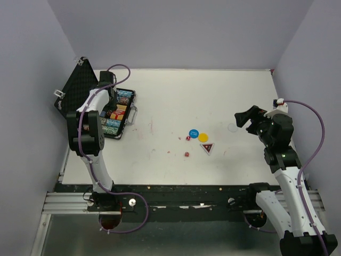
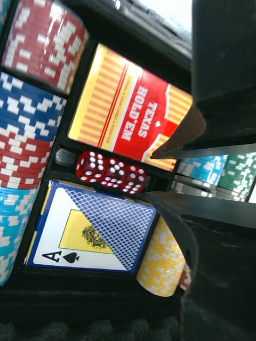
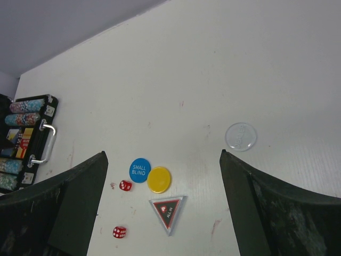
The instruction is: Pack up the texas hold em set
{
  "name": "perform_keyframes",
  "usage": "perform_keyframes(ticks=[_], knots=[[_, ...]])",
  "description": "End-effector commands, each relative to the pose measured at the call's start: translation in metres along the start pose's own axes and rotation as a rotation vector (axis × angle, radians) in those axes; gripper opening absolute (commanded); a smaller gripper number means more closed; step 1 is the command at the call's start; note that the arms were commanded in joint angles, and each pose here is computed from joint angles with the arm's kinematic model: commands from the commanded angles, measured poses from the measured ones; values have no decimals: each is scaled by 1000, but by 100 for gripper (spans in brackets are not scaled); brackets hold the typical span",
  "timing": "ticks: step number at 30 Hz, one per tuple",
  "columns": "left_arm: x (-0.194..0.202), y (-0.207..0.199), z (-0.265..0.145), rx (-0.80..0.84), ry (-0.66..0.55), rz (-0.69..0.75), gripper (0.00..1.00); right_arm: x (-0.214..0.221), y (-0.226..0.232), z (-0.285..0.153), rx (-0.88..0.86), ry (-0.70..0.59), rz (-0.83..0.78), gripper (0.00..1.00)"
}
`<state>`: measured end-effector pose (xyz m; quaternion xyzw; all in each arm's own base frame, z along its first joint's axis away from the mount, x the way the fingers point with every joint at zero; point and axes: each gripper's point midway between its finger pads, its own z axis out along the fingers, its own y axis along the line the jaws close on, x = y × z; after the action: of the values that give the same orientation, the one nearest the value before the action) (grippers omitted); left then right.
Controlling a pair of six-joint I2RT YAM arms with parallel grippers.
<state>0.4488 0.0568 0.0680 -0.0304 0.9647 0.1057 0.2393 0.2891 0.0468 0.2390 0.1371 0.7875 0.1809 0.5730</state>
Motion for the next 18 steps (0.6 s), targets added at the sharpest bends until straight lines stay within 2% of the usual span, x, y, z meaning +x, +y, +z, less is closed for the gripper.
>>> perform_keyframes(ticks=[1,3,6,10,15,18], knots=[[-34,-8,-47,24,-162,0,42,-5,2,-3,-5,-10,-9,94],[-36,-14,-59,58,-189,-10,42,-6,2,-4,-6,-11,-10,94],[-35,-49,-80,153,-229,17,42,-6,2,-4,-5,-13,-10,94],[-26,-84,-106,194,-255,84,42,-6,2,-5,-9,-17,-10,94],[-7,-146,-140,354,-259,67,42,-7,4,-6,-15,-20,-9,94],[14,-173,-148,397,-220,47,42,-6,5,-7,-21,-17,-8,94]])
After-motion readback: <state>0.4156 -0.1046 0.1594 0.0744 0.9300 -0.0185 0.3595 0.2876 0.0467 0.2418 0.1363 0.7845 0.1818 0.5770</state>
